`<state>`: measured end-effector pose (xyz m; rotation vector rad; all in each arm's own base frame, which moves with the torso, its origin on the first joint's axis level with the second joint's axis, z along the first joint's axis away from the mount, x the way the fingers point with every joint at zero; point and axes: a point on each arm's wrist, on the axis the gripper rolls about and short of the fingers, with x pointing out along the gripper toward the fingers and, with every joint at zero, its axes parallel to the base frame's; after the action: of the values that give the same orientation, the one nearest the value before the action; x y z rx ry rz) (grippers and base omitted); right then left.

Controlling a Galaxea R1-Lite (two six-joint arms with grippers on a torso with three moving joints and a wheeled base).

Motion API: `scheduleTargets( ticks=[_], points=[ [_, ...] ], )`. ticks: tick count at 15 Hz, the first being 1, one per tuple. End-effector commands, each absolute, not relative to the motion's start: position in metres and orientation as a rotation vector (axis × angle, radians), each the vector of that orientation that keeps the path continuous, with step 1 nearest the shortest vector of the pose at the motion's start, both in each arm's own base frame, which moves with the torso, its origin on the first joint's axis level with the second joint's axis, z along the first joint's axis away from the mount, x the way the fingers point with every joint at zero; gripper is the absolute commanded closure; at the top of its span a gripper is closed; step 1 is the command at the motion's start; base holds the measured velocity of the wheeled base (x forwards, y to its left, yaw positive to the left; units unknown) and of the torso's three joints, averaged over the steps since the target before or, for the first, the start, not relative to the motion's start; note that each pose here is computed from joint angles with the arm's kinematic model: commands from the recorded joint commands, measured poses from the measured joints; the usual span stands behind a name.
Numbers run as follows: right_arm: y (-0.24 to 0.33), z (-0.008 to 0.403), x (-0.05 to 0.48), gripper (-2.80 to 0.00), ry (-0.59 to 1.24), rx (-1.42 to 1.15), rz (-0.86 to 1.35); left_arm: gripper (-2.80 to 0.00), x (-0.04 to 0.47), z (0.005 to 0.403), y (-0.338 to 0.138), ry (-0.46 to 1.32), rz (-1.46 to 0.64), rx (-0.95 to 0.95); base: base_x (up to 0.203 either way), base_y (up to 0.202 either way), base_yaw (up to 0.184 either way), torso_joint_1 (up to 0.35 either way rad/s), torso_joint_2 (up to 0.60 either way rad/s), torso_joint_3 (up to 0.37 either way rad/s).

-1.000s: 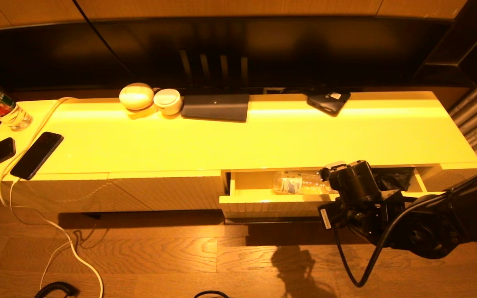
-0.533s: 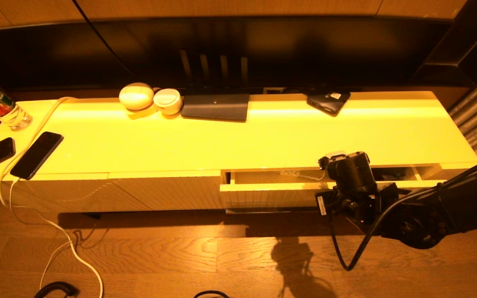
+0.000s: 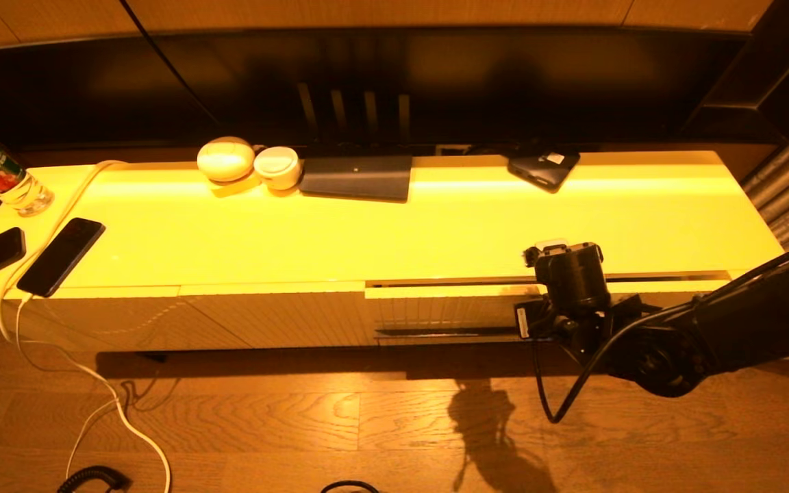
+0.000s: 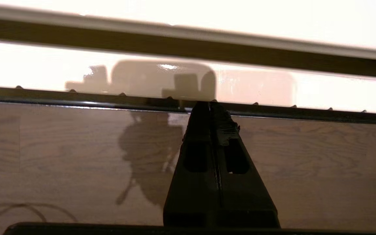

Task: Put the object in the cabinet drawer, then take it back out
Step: Close the drawer

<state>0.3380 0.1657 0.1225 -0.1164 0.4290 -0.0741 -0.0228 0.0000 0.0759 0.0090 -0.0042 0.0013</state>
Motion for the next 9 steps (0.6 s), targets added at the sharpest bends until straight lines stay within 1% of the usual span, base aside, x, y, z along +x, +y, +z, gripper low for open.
scheduleTargets(
  ticks=[1, 9],
  points=[
    [0.164, 0.121, 0.344, 0.0, 0.421, -0.109, -0.086, 0.0, -0.023, 0.076, 0.0, -0.003, 0.002, 0.009, 0.0, 0.0, 0.0, 0.0, 0.0, 0.0],
    [0.159, 0.134, 0.346, 0.0, 0.394, -0.1, -0.091, 0.0, -0.023, 0.076, 0.0, -0.003, 0.002, 0.009, 0.0, 0.0, 0.0, 0.0, 0.0, 0.0]
  ],
)
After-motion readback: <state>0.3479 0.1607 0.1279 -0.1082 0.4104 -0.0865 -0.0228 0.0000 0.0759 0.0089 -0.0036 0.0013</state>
